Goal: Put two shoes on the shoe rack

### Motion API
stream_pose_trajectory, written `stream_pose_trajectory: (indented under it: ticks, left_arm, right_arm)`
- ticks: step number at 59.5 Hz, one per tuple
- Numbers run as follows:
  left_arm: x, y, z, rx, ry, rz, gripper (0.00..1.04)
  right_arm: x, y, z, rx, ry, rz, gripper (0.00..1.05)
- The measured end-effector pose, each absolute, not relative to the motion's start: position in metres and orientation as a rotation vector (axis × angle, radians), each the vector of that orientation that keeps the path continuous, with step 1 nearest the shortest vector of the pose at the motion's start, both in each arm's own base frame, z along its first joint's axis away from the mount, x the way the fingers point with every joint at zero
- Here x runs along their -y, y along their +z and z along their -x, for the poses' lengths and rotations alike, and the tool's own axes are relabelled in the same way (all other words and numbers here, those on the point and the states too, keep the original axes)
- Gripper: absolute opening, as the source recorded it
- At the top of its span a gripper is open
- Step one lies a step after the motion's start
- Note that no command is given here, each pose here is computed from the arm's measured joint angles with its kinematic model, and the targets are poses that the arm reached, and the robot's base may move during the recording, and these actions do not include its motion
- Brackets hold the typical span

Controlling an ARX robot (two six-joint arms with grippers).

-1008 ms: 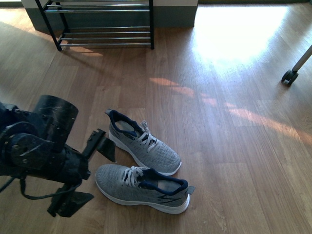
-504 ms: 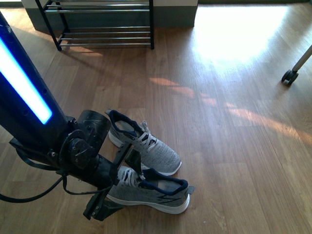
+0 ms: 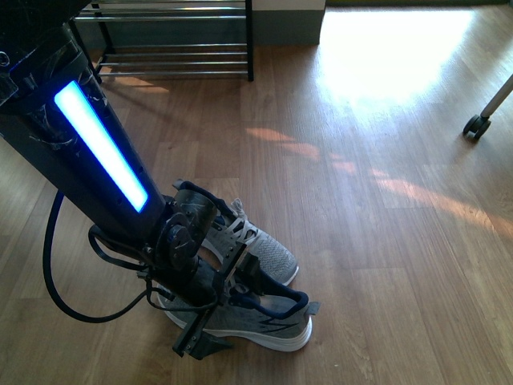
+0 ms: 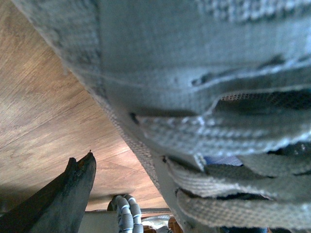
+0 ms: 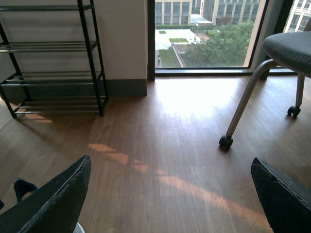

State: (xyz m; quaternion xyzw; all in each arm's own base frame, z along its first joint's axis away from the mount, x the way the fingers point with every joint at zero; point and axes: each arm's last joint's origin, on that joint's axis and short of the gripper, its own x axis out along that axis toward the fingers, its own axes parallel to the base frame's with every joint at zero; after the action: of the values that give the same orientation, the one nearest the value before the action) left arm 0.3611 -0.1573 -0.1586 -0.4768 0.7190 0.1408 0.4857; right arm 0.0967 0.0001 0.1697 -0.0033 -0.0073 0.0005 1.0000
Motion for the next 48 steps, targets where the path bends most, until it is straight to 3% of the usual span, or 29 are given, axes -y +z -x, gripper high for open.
stream_pose_trajectory:
  ticks: [34,38,48]
  left_arm:
    - [0.155,-0.165,-0.357,-1.732,0.361,1.096,0.16]
    - [0.153,-0.165,-0.355,-1.715,0.376,1.071,0.02]
    - [0.127,-0.128,-0.342,-1.588,0.482,0.910,0.02]
  right_arm:
    - [0.000,0.170,-0.097,0.015,0.001,0.007,0.96]
    - [0.000,0.170,-0.097,0.015,0.001,0.007,0.96]
    - [0.000,0.170,-0.097,0.015,0.001,0.007,0.96]
